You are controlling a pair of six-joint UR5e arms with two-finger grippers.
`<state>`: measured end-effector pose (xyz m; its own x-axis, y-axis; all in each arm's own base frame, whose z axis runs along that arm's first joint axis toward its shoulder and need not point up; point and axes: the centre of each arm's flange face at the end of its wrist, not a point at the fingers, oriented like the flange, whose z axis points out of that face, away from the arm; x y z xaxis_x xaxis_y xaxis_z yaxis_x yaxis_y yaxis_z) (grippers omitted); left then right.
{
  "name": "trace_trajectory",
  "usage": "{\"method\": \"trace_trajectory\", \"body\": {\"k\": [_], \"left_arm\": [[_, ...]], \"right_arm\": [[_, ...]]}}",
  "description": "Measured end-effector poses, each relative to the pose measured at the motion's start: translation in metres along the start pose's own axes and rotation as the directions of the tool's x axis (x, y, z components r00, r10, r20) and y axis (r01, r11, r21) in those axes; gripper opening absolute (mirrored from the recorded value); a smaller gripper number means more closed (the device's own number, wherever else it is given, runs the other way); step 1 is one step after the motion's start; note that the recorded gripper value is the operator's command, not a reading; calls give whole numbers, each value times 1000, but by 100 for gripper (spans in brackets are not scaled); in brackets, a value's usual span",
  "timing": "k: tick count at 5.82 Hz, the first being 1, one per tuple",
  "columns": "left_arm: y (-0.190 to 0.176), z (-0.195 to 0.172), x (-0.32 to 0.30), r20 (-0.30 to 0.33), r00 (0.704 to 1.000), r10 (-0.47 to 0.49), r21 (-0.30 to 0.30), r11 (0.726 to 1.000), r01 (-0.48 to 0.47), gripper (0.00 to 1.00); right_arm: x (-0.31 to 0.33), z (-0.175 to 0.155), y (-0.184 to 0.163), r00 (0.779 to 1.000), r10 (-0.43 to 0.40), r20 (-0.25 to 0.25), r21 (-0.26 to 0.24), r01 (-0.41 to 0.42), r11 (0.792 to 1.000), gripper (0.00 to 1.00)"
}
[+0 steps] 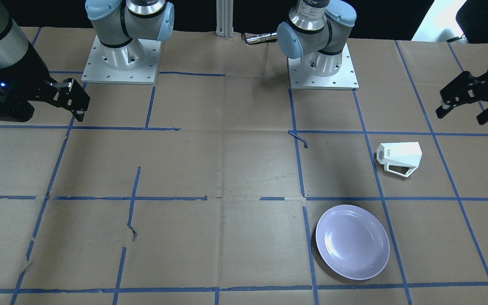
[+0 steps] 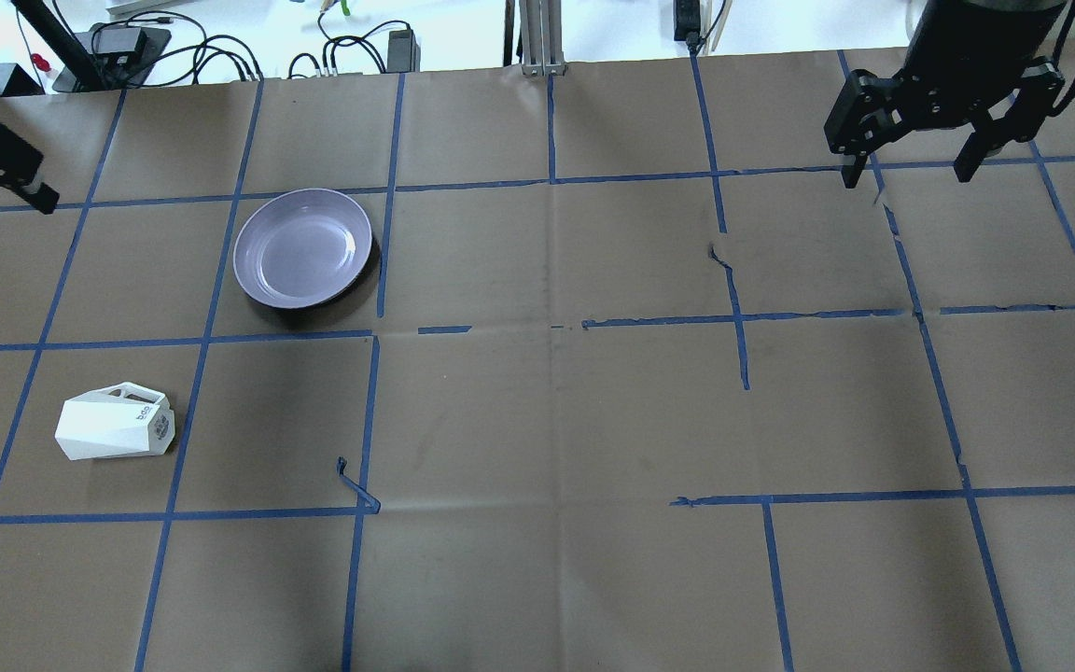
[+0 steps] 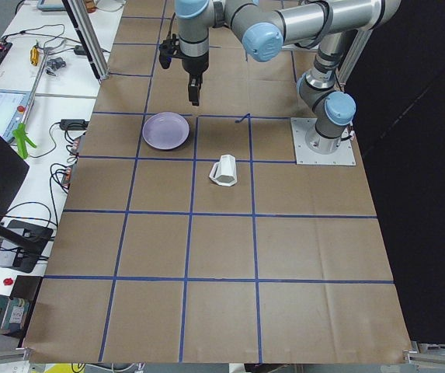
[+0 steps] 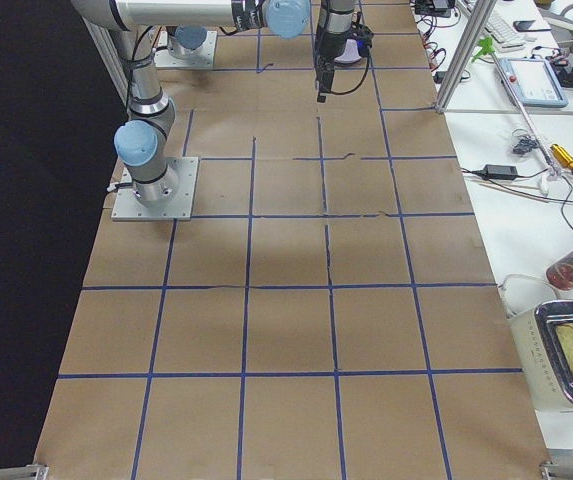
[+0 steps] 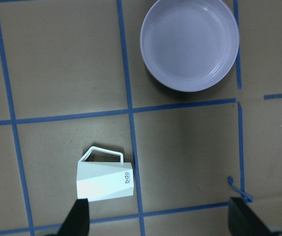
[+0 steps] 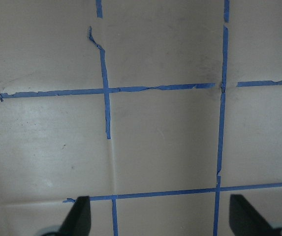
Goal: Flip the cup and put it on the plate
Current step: 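Move the left gripper down toward the white cup lying on its side, then close the left gripper on the white cup's open end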
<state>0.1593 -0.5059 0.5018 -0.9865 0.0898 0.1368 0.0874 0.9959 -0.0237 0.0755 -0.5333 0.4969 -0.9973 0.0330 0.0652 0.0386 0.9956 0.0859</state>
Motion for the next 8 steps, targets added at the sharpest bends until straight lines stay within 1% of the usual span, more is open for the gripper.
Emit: {"method": "trace_trajectory", "body": {"k": [1,2,3,4,5,6,7,8], "left_arm": [[30,6,-65,-103,995,7,17,1000,-6,98],[55,22,-110,-206,978,14,40,999,-6,98],[68,50,-142,-316,948,38,59,998,-20,98],[74,85,-170,-427,901,72,77,996,-44,98],[77,127,-198,-526,843,110,97,993,-69,97],[78,173,-221,-604,782,154,122,987,-101,97],[77,218,-239,-665,721,194,155,980,-121,97],[75,259,-249,-711,663,232,197,972,-128,98]], "right_arm": [[0,0,0,1000,0,0,0,0,1000,100],[0,0,0,1000,0,0,0,0,1000,100],[0,0,0,1000,0,0,0,0,1000,100],[0,0,0,1000,0,0,1,0,1000,100],[0,0,0,1000,0,0,1,0,1000,100],[0,0,0,1000,0,0,1,0,1000,100],[0,0,0,1000,0,0,1,0,1000,100],[0,0,0,1000,0,0,0,0,1000,100]]}}
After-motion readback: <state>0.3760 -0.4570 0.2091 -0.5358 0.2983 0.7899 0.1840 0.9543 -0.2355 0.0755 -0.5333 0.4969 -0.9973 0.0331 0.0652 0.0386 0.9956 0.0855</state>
